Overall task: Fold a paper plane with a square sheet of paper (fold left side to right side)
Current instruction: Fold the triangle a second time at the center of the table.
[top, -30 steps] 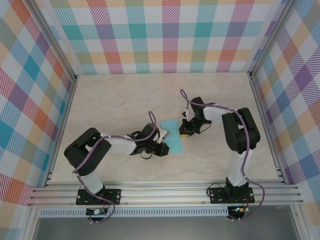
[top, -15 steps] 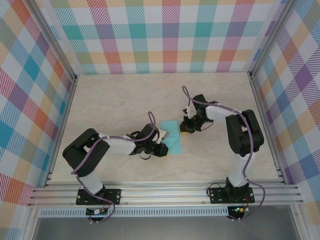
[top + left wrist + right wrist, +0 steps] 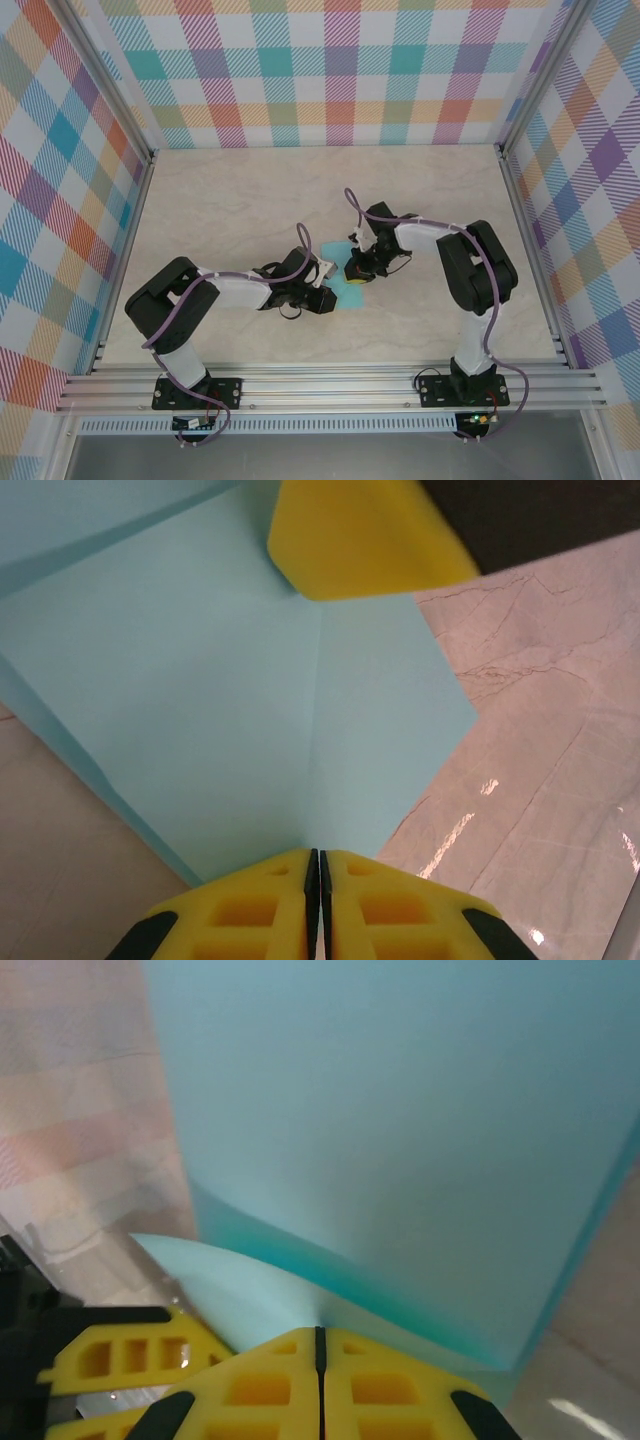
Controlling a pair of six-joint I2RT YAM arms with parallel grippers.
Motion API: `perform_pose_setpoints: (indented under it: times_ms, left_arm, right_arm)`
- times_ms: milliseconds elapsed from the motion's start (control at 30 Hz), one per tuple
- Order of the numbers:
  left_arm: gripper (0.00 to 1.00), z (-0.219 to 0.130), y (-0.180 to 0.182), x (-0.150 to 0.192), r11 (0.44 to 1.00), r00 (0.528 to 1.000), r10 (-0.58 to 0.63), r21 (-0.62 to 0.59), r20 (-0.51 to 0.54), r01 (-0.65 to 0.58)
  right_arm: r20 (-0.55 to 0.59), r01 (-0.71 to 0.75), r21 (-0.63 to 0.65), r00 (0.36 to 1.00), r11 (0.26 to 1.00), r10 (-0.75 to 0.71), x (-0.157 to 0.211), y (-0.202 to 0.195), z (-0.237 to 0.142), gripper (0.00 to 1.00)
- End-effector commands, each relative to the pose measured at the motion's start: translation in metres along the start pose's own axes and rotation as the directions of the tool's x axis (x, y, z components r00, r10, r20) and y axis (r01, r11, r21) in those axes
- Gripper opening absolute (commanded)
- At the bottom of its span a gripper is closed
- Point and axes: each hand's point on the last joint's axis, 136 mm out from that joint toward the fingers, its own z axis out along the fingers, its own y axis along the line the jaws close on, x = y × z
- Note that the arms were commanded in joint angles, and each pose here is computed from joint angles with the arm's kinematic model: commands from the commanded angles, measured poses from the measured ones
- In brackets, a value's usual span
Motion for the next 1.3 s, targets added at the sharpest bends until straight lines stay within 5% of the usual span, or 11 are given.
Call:
perform_pose_setpoints:
  times_ms: [0, 500, 800, 933, 1167, 1267]
  left_arm:
    - [0.13, -0.003, 0.020, 0.040, 0.995, 0.990, -0.045, -0.095, -0.134, 0.032]
    - [0.14, -0.015, 0.025, 0.076, 0.992, 0.979, -0.099, -0.092, -0.181, 0.083]
    - [0.14, -0.032, 0.021, 0.061, 0.992, 0.991, -0.089, -0.102, -0.101, 0.078]
    - [0.17, -0.054, 0.016, 0.030, 0.992, 0.995, -0.096, -0.082, 0.015, 0.097]
    - [0.48, -0.081, 0.012, -0.021, 0.990, 0.975, -0.135, -0.023, 0.175, 0.141]
    - [0.53, -0.075, 0.011, -0.036, 0.990, 0.972, -0.142, 0.001, 0.189, 0.144]
  right_arm:
    - [-0.008, -0.033, 0.061, 0.999, 0.998, 0.033, -0.006, -0.012, 0.003, 0.04]
    - [-0.059, -0.060, 0.121, 0.996, 0.991, 0.068, 0.004, -0.031, 0.013, 0.04]
    - [0.010, 0.005, 0.001, 1.000, 1.000, -0.005, -0.012, 0.004, -0.005, 0.07]
    - [0.123, 0.047, -0.023, 0.991, 0.999, -0.044, -0.027, 0.019, -0.036, 0.22]
    - [0.276, 0.068, 0.021, 0.958, 0.997, -0.071, -0.033, 0.010, -0.082, 0.53]
    - [0.279, 0.075, -0.003, 0.958, 0.997, -0.071, -0.027, 0.008, -0.080, 0.61]
